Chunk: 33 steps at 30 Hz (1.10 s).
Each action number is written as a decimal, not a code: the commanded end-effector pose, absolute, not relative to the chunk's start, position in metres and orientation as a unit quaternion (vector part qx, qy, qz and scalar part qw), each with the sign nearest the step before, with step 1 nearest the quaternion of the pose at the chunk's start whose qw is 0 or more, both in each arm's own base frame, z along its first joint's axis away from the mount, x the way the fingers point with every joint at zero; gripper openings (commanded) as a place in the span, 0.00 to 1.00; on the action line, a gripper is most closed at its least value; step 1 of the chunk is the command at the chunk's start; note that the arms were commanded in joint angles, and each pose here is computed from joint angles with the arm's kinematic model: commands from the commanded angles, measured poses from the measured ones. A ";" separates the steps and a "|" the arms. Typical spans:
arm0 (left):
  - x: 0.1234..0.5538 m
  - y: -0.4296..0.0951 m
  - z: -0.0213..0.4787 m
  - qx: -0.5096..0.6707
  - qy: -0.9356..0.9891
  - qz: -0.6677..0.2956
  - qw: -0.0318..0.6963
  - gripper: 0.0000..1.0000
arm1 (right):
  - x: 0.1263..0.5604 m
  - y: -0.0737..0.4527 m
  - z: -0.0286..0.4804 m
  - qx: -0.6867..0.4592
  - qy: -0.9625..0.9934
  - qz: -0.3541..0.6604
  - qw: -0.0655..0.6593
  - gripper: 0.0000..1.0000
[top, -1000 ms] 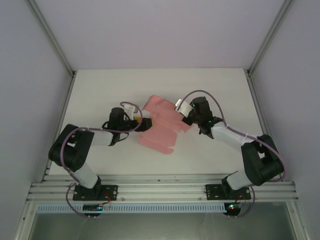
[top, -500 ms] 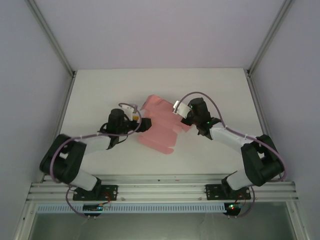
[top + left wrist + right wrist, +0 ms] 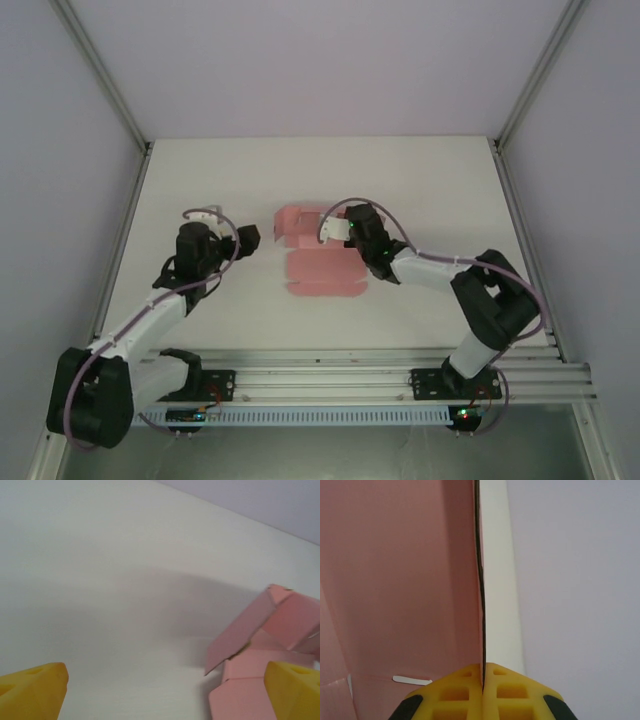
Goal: Assemble paper box
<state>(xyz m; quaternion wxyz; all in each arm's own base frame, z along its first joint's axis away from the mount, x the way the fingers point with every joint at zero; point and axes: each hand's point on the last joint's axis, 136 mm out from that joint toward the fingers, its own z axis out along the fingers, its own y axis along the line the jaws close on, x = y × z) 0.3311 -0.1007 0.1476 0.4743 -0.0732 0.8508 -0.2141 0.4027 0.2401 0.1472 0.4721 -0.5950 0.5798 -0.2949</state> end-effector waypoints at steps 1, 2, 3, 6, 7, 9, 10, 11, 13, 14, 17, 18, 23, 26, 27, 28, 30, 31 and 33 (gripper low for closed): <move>0.336 -0.083 0.134 -0.123 0.857 -0.206 0.457 1.00 | 0.413 0.253 0.180 -0.586 0.511 -0.375 0.504 0.00; 0.342 -0.077 0.133 -0.135 0.857 -0.207 0.453 1.00 | 0.412 0.256 0.180 -0.589 0.503 -0.380 0.505 0.00; 0.350 -0.074 0.134 -0.144 0.857 -0.213 0.447 1.00 | 0.410 0.259 0.180 -0.588 0.498 -0.381 0.511 0.00; 0.373 -0.075 0.131 -0.139 0.862 -0.226 0.431 1.00 | 0.404 0.264 0.179 -0.579 0.489 -0.379 0.532 0.00; 0.379 -0.079 0.129 -0.128 0.865 -0.231 0.428 1.00 | 0.401 0.267 0.179 -0.574 0.482 -0.380 0.541 0.00; 0.391 -0.086 0.123 -0.114 0.868 -0.239 0.420 1.00 | 0.397 0.268 0.170 -0.576 0.473 -0.389 0.542 0.00; 0.395 -0.092 0.119 -0.099 0.871 -0.247 0.414 1.00 | 0.397 0.267 0.165 -0.576 0.472 -0.396 0.538 0.00; 0.399 -0.098 0.116 -0.085 0.871 -0.257 0.410 1.00 | 0.397 0.266 0.160 -0.575 0.471 -0.402 0.535 0.00; 0.402 -0.114 0.112 -0.048 0.866 -0.290 0.404 0.99 | 0.397 0.263 0.151 -0.569 0.474 -0.411 0.532 0.00; 0.403 -0.123 0.112 -0.028 0.862 -0.308 0.402 0.99 | 0.395 0.262 0.147 -0.569 0.474 -0.413 0.530 0.00; 0.401 -0.138 0.104 0.004 0.859 -0.332 0.390 1.00 | 0.394 0.260 0.143 -0.562 0.480 -0.414 0.531 0.00; 0.401 -0.142 0.101 0.013 0.861 -0.333 0.385 1.00 | 0.393 0.260 0.142 -0.561 0.482 -0.413 0.532 0.00; 0.387 -0.170 0.087 0.073 0.868 -0.335 0.359 1.00 | 0.391 0.256 0.135 -0.562 0.493 -0.405 0.526 0.00; 0.377 -0.185 0.089 0.104 0.859 -0.343 0.364 0.99 | 0.391 0.256 0.135 -0.559 0.497 -0.404 0.526 0.00; 0.376 -0.187 0.091 0.109 0.856 -0.347 0.368 0.99 | 0.391 0.256 0.136 -0.557 0.500 -0.402 0.527 0.00; 0.375 -0.189 0.091 0.109 0.854 -0.349 0.369 0.99 | 0.392 0.255 0.136 -0.556 0.503 -0.401 0.526 0.00; 0.375 -0.191 0.092 0.113 0.852 -0.355 0.369 0.98 | 0.391 0.255 0.136 -0.555 0.506 -0.396 0.528 0.00; 0.375 -0.194 0.090 0.114 0.851 -0.359 0.366 0.98 | 0.391 0.256 0.136 -0.555 0.509 -0.392 0.528 0.00; 0.375 -0.201 0.091 0.124 0.845 -0.370 0.365 0.97 | 0.390 0.256 0.135 -0.556 0.512 -0.386 0.529 0.00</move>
